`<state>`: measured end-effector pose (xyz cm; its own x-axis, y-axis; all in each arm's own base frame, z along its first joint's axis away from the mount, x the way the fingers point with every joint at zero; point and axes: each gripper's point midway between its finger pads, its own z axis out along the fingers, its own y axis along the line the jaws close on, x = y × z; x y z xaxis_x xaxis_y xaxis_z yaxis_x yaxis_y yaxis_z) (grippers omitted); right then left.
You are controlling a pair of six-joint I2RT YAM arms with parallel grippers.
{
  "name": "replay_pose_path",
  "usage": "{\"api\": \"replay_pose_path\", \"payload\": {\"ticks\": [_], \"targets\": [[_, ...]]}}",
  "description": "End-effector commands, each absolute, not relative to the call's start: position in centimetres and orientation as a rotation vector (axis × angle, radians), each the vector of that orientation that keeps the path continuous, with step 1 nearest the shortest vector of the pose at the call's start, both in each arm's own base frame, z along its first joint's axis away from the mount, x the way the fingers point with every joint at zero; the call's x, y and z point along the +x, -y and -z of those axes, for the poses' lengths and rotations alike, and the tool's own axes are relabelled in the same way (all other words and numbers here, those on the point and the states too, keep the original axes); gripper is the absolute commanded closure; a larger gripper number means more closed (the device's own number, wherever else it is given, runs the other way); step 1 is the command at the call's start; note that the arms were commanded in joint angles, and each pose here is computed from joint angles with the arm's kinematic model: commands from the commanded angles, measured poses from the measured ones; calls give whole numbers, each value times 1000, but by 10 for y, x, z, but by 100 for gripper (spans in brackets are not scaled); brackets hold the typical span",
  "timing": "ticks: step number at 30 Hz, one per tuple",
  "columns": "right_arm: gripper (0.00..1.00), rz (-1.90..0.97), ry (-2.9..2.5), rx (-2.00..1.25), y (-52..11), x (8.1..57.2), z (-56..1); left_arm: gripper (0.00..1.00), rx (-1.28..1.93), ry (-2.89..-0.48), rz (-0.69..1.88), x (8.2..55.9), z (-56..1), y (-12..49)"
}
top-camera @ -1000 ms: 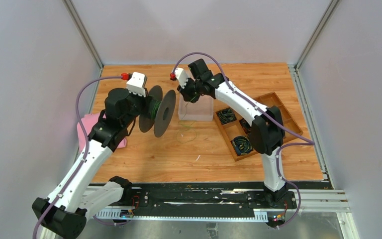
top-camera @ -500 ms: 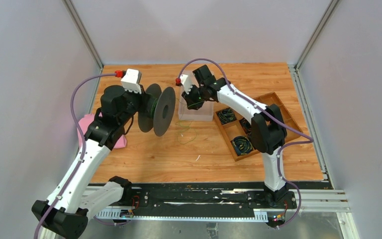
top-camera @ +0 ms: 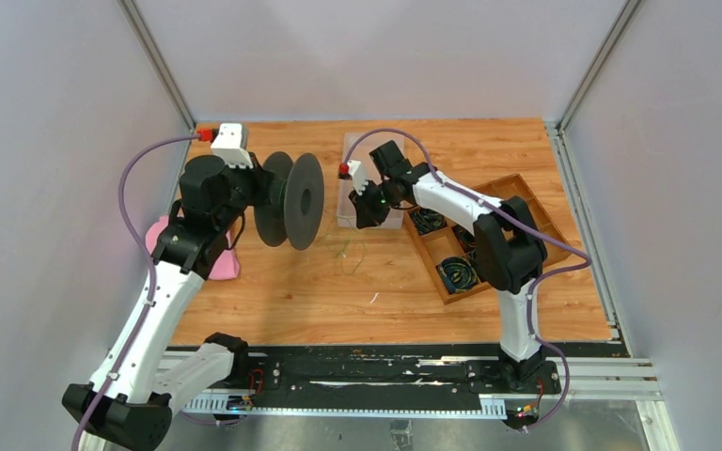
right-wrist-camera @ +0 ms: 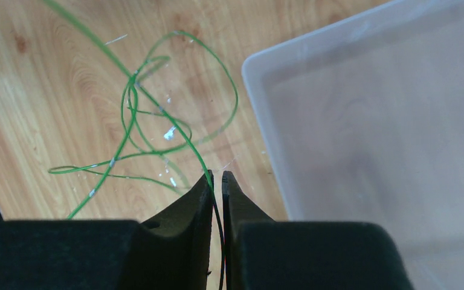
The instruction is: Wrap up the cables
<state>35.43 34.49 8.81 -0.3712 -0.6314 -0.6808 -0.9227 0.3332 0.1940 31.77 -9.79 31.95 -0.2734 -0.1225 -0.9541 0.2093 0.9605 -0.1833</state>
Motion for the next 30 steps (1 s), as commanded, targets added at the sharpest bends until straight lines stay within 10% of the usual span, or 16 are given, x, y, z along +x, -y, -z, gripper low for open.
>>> {"api": "replay_pose_path", "payload": {"ticks": [1,30], "targets": [[89,-882,-2047,-1335,-348,342,-112,100,-32,-1728,311,325,-355,87],[87,-798,-2045,-1485,-313,275,-98,100,-244,-1642,235,352,-391,49]]}}
